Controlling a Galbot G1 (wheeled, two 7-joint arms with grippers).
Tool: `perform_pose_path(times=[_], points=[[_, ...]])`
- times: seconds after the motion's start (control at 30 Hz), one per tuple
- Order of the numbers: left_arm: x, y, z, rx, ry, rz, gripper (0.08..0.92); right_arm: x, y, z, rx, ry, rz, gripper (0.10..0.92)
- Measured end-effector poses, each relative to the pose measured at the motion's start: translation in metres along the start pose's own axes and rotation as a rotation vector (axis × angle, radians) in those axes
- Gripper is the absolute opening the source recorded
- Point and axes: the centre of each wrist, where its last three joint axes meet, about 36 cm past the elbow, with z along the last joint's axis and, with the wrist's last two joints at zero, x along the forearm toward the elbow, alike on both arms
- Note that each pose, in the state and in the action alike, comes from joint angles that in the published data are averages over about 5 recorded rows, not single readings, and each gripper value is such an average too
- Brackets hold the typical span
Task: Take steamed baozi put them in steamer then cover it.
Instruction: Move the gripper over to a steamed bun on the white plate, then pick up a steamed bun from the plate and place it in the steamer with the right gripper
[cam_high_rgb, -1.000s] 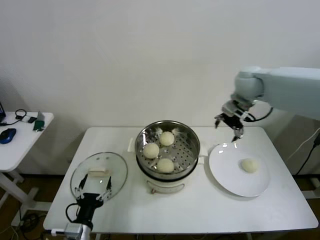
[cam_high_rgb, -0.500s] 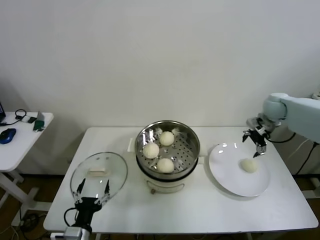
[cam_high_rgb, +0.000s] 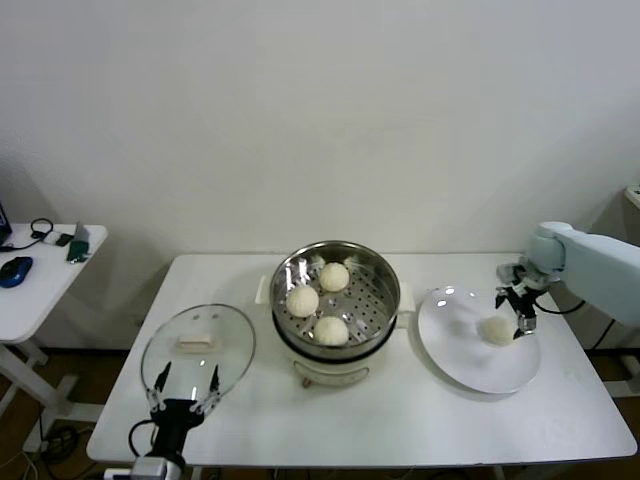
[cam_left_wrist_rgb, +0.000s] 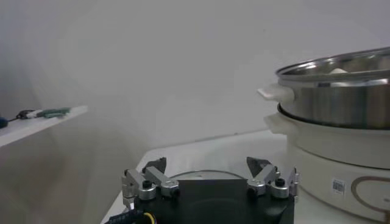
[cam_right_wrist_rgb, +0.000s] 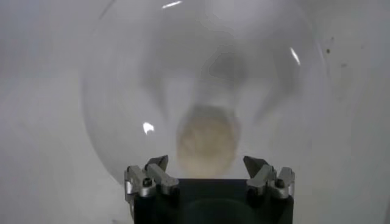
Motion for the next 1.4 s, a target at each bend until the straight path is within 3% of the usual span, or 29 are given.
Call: perform_pose_path(times=[0.2,0.53,0.77,1.07,1.27,1.4], points=[[0.0,0.0,0.0,-0.002,0.001,0.001,0.823,-0.014,0.0,0.0,-0.014,-0.009,0.026,0.79],[0.003,-0.002,-0.002,-0.004,-0.001,0.006,0.823,-0.023,0.004,0.004,-0.036,-0.016,0.041,0.659],[0.003,-0.002,-0.004,-0.005,-0.006,0.009,0.823,-0.006,0.003,0.006,-0.051,-0.032,0.056,0.645],[-0.001,-0.004,-0.007,-0.005,-0.019,0.02,0.823,0.103,-0.025,-0.03,-0.002,-0.107,0.121,0.645],[-0.004,-0.007,-0.01,-0.002,-0.029,0.033,0.823,0.206,-0.035,-0.088,0.064,-0.207,0.192,0.645],[-0.004,-0.008,-0.012,0.002,-0.035,0.037,0.823,0.248,-0.03,-0.137,0.121,-0.263,0.203,0.645]])
